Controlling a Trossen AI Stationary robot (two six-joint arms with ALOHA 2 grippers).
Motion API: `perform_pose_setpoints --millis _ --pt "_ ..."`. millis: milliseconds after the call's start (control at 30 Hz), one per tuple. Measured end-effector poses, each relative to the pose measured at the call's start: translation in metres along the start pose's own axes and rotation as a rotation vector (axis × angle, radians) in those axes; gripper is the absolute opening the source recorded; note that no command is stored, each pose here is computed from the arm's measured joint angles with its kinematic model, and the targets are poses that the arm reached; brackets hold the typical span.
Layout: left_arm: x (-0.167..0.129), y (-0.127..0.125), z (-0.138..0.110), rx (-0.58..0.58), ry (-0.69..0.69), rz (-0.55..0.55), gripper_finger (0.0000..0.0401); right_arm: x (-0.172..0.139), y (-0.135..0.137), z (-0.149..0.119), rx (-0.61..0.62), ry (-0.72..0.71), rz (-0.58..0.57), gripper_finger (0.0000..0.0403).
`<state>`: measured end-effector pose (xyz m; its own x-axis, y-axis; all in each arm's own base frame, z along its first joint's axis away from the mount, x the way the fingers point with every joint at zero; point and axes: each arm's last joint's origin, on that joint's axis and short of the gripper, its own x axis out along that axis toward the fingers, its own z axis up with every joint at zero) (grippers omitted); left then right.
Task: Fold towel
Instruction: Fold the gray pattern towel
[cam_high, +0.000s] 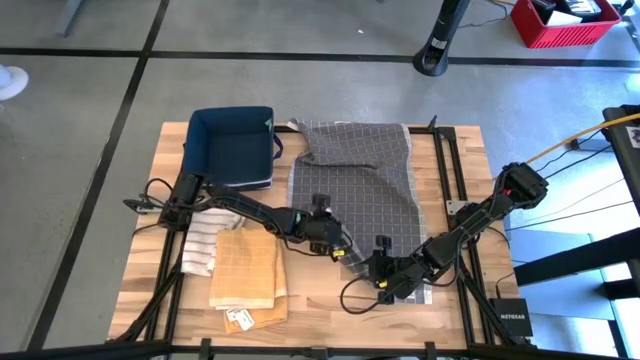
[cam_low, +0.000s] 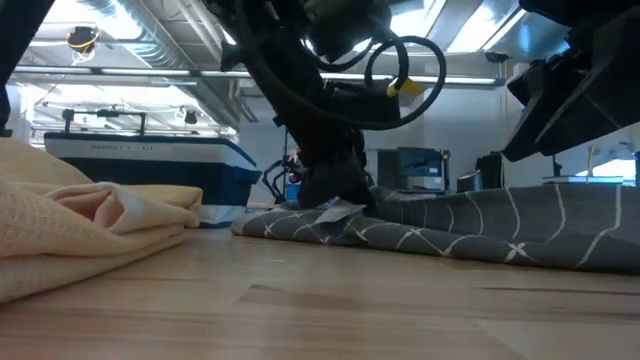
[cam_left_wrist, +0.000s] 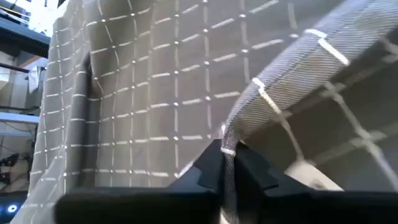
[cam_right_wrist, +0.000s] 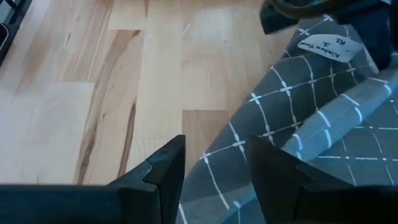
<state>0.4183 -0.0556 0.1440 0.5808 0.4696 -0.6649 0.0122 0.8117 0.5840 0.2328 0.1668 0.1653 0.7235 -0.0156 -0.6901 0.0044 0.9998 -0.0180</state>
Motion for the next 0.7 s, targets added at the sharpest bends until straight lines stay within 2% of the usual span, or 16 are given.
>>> perform_pose_setpoints --millis 67,200,400,567,700 --pt "-0.011 -0.004 0.007 -0.003 -0.015 -0.012 0.0011 -0.001 0.0 0.0 0.001 0.013 0.018 0.017" --pt "-0.067 -0.012 0.034 -0.031 -0.057 -0.067 0.0004 -0.014 0.001 0.005 0.037 0.077 0.086 0.017" --pt "-0.14 -0.041 0.043 -0.113 -0.048 -0.268 0.0008 -0.046 0.022 0.005 0.019 0.181 0.166 0.017" --pt "-0.169 -0.076 0.035 -0.171 -0.032 -0.402 0.0003 -0.065 0.042 -0.003 0.05 0.252 0.241 0.017" --pt "-0.181 -0.095 0.026 -0.248 -0.015 -0.439 0.0006 -0.072 0.051 -0.011 0.009 0.269 0.275 0.017"
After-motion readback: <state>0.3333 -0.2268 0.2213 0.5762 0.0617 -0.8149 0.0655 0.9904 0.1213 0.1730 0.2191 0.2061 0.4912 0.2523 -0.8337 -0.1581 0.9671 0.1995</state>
